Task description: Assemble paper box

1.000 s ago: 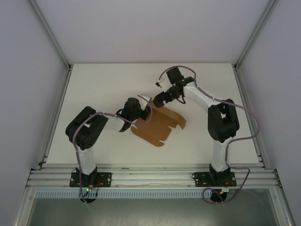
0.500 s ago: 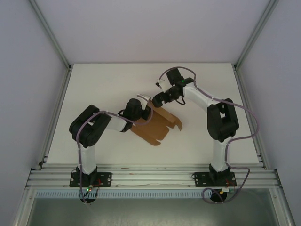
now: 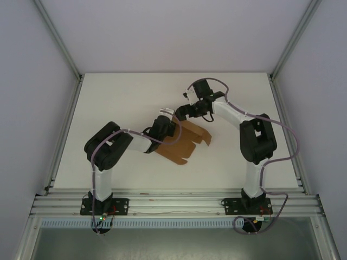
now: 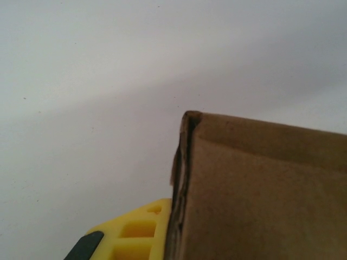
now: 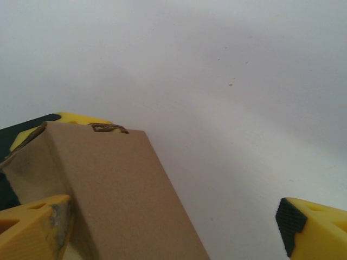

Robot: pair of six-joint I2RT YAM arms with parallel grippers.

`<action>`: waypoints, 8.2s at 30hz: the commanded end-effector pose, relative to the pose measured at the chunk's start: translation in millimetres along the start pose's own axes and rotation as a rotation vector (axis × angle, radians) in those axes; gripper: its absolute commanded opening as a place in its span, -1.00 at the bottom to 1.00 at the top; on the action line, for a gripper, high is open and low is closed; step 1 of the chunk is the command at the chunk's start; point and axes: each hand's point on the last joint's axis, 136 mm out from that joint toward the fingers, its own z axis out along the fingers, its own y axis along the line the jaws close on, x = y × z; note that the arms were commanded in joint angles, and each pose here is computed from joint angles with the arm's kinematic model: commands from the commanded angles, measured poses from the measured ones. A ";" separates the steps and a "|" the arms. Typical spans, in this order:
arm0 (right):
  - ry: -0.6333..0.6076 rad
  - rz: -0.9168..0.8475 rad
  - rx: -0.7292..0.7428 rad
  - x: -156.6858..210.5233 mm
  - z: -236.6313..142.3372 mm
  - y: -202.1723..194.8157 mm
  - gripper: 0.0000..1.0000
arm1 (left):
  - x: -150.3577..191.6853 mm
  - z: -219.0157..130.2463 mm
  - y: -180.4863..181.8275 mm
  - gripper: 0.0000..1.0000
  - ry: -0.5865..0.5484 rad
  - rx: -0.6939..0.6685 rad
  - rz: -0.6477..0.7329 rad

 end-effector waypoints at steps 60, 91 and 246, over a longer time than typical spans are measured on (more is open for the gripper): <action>-0.439 0.100 0.336 19.3 -98.5 -45.9 0.99 | -51.3 -52.3 33.5 -1.00 0.103 -0.150 -0.240; -0.711 0.380 0.314 34.2 -121.6 -59.4 0.99 | -85.2 -57.4 46.6 -1.00 -0.014 -0.143 -0.453; -0.542 0.119 0.959 -41.1 -76.7 -64.2 -1.00 | -79.7 -59.0 48.1 -1.00 0.081 -0.218 -0.470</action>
